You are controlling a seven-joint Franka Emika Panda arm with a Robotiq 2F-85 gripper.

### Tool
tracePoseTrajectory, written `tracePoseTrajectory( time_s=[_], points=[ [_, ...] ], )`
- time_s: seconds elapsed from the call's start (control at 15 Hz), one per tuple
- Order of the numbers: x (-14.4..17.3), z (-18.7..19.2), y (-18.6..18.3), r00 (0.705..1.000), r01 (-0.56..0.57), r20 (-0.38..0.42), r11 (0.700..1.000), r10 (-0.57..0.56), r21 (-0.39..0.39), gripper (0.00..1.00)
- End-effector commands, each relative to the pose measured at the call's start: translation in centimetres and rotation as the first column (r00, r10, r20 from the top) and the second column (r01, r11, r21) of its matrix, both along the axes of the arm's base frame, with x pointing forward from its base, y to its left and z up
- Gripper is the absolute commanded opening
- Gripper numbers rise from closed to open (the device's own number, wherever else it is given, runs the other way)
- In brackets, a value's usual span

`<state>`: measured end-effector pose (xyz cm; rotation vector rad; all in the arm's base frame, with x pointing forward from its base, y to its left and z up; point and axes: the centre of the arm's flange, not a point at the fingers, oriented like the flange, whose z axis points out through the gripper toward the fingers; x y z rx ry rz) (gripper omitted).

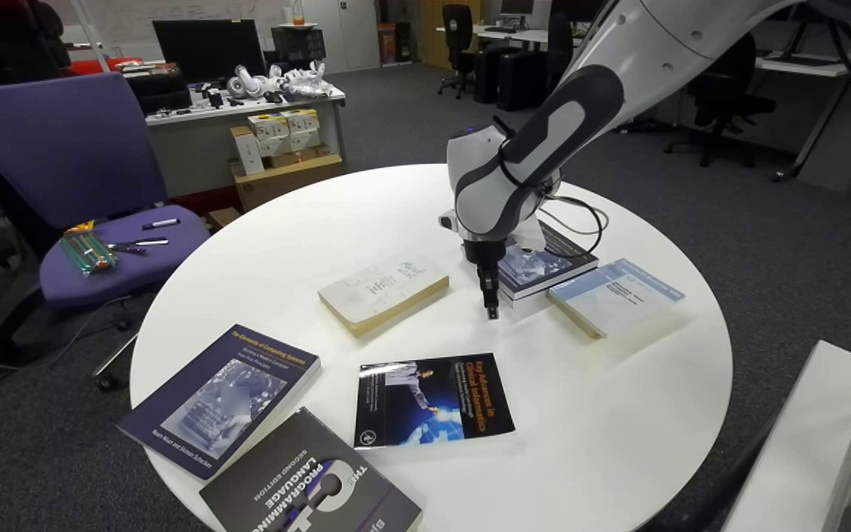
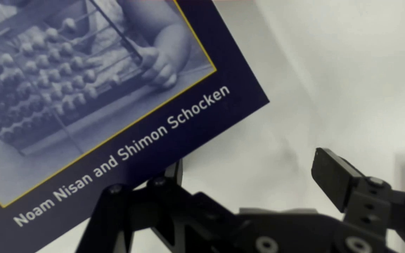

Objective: Move one book from the left to the right.

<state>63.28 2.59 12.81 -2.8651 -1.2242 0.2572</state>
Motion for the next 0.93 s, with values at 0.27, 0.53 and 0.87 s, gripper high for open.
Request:
tracePoseTrajectory(
  time_s=[0.27,0.53,0.87],
  points=[
    [-1.7,2.2,0.2,1.000,-0.003,0.019,1.000,0.003,0.005,1.00],
    [-0.9,4.5,3.9,0.994,-0.063,0.089,0.998,0.060,0.030,1.00],
    [-0.9,9.6,7.6,0.964,-0.207,0.185,0.977,0.193,0.061,1.00]
  ],
)
